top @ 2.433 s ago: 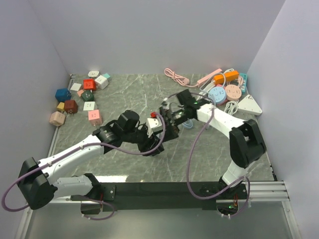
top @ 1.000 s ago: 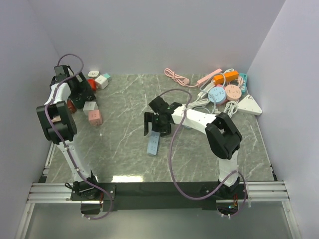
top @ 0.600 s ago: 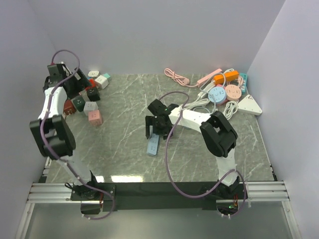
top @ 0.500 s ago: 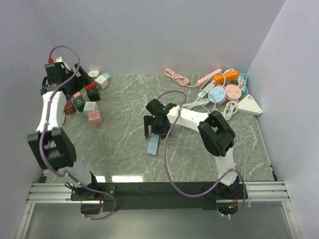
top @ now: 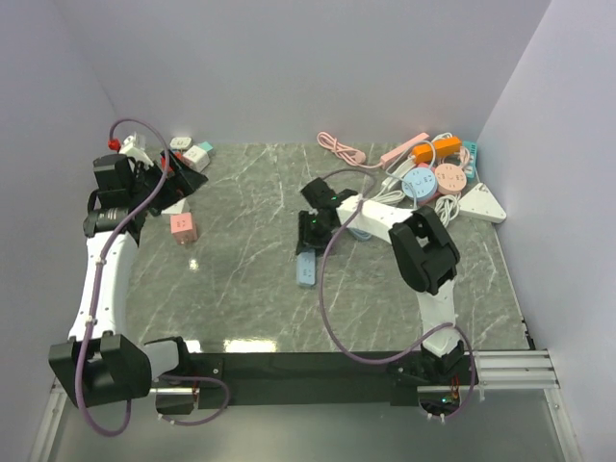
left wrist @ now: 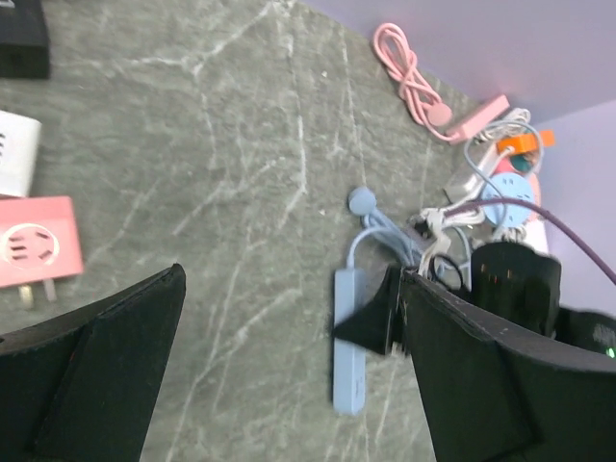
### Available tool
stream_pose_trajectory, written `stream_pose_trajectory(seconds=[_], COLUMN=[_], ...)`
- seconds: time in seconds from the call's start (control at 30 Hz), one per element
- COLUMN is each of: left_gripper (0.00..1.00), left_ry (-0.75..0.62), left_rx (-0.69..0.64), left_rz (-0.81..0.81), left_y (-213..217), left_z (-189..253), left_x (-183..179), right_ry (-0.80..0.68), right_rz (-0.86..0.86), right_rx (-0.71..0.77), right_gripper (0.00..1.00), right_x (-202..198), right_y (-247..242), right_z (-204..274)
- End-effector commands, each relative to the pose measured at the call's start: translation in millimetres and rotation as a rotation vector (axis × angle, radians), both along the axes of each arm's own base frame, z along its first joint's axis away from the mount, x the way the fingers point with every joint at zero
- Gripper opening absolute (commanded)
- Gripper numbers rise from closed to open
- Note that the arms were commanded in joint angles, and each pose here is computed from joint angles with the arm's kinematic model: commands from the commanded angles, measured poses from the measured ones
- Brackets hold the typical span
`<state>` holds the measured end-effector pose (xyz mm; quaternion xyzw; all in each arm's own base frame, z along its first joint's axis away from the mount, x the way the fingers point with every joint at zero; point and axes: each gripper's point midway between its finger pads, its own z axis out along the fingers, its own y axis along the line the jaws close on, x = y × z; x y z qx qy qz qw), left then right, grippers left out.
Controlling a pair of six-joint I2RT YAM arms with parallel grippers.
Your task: Pull the plug off the socket
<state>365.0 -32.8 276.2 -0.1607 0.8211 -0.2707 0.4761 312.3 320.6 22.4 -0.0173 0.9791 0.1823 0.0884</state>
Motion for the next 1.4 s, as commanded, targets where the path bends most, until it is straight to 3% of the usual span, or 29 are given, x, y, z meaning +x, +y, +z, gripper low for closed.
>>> stream_pose_trajectory(seconds=[0.0, 0.07, 0.23, 0.4, 0.63, 0.8, 1.0, 1.17, 1.37], left_gripper=[0.99, 0.99, 0.99, 1.0, 0.99, 0.99, 1.0, 0.99, 0.99], left_ry=[-0.041, -0.039, -0.018, -0.021, -0.015, -0.007, 0.01, 0.048, 0.076], left_rx=[-0.039, -0.034, -0.015, -0.013, -0.013, -0.013, -0.027, -0.043, -0.058], left_rz=[-0.043, -0.048, -0.056, -0.066, -0.075, -0.071, -0.074, -0.079, -0.081], left_y=[-13, -15, -14, -15, -16, -15, -17, -19, -22], left_z=[12, 9, 3, 4, 3, -1, -11, -29, -47], left_x=[-16, -21, -24, -23, -23, -22, -21, -25, -31], right_ry=[-0.063, -0.151, -0.429, -0.616, -0.753, -0.891, -0.946, -0.819, -0.596], right_rz=[-0.117, -0.136, -0.133, -0.282, -0.435, -0.645, -0.801, -0.781, -0.689], right_rx=[-0.091, -0.056, 0.035, 0.033, 0.033, -0.077, -0.197, -0.275, -0.203], right_gripper=[0.0, 0.0, 0.0, 0.0, 0.0, 0.0, 0.0, 0.0, 0.0], right_x=[25, 41, 75, 104, 134, 154, 175, 207, 232], right_y=[-61, -73, -92, -149, -215, -281, -324, -326, -299], right_z=[7, 31, 157, 257, 316, 353, 349, 279, 182])
